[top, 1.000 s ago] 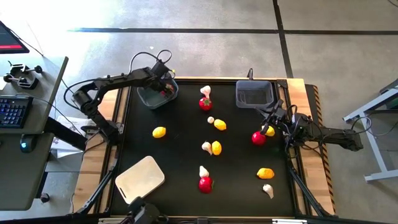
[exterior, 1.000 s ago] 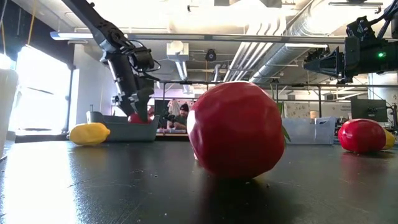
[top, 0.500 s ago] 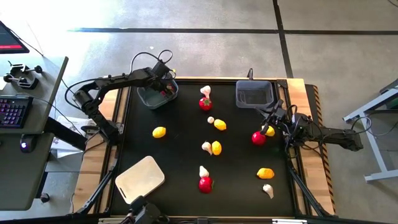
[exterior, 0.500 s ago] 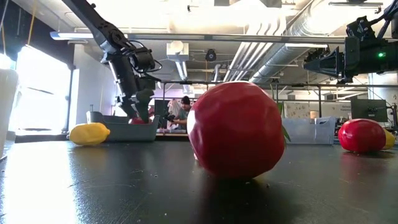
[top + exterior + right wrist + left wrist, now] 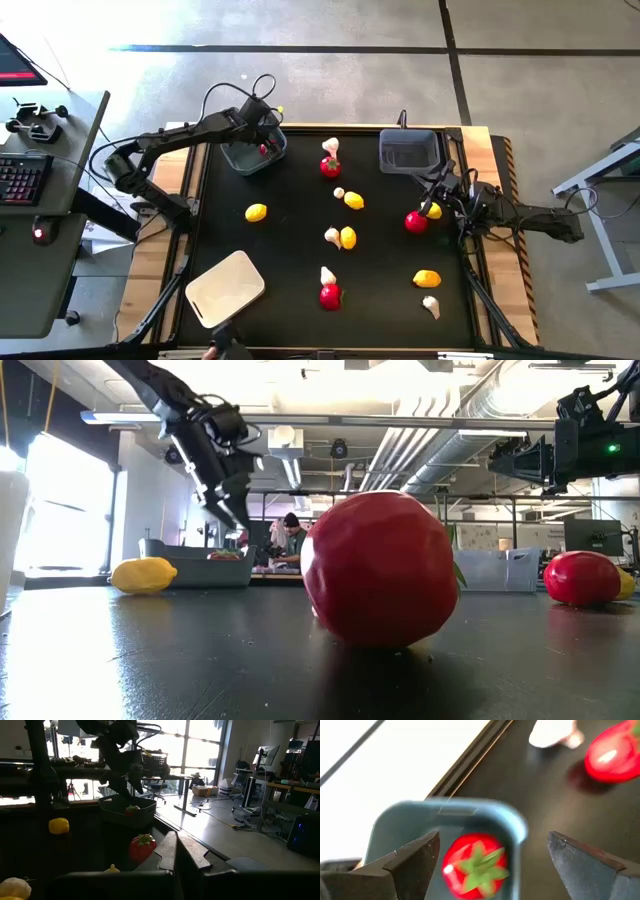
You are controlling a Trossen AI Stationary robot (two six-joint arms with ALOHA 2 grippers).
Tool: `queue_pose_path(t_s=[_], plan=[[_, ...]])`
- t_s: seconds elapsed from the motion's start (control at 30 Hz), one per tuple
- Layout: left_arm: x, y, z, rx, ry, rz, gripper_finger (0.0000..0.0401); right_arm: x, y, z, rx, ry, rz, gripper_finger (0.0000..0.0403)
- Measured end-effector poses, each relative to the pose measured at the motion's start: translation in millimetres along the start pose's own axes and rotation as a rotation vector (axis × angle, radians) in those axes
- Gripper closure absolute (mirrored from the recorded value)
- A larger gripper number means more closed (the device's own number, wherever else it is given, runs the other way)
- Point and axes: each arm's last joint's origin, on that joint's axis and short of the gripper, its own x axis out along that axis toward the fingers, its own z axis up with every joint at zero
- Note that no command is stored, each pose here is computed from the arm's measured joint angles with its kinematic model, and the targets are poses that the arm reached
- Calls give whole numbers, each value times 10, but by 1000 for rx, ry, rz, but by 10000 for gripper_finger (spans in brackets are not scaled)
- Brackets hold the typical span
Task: Sort produce into baskets
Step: Put the yellow lemon into the white bin
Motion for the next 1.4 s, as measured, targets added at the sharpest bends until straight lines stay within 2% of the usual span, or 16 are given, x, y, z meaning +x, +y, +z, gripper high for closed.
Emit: queue_pose_path(t_s=[0.17,0.47,0.67,0.83,0.93,1.17,1.27,1.4], plan=[[11,-315,3,11,-158,-59,83,0,0,-1,0,0,0,402],[-8,-1088,-280,91,-415,-265,169,0,0,0,0,0,0,402],[-89,-1377,-362,90,-513,-368,215,0,0,-1,0,0,0,402],[-108,-1470,-409,106,-492,-395,245,0,0,-1,0,0,0,402],[-122,-1502,-415,149,-506,-394,278,0,0,-1,0,1,0,402],[-91,-1401,-545,201,-720,-470,390,0,0,-1,0,0,0,402],[-95,-1293,-566,158,-805,-510,391,0,0,2,16,-2,0,402],[-64,-1214,-599,137,-800,-533,398,-1,0,-1,49,8,1,402]])
